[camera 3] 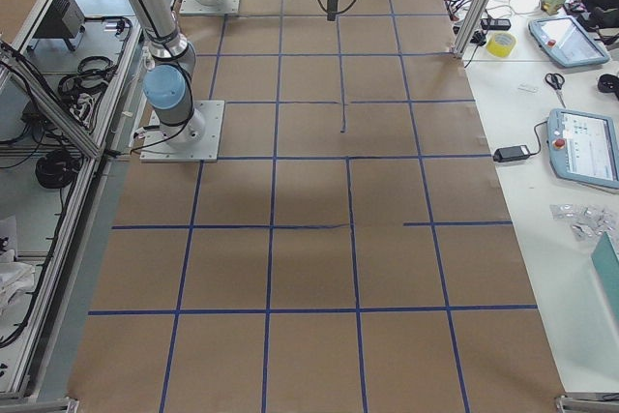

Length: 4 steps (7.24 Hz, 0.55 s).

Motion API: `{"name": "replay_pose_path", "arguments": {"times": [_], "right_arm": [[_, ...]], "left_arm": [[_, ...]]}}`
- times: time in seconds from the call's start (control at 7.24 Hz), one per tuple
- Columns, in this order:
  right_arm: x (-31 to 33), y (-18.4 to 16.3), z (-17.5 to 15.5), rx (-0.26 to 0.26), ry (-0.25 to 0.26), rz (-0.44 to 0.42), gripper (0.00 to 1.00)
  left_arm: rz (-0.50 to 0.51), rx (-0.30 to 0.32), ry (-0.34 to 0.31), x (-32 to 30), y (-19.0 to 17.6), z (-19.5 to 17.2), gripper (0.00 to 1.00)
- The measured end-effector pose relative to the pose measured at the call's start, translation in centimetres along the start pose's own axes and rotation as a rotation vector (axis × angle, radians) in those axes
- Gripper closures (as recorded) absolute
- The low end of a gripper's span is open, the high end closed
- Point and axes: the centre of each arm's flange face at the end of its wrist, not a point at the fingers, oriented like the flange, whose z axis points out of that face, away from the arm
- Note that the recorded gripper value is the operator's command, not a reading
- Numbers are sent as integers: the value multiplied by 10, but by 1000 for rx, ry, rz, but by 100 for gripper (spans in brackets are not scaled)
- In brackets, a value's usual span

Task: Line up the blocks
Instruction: 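Open the left gripper to release the orange cube and raise it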

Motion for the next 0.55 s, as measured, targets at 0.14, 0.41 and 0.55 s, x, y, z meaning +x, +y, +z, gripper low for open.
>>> {"name": "replay_pose_path", "arguments": {"times": [0.14, 0.41, 0.55], "right_arm": [[0, 1, -1, 1, -1, 1, 0], [0, 1, -2, 8, -2, 4, 0], [0, 0, -2, 10, -2, 4, 0]], "left_arm": [[5, -11, -2, 31, 0, -29, 0], [-30, -29, 1, 109, 14, -111, 0], [-33, -27, 2, 143, 29, -156, 0]]}}
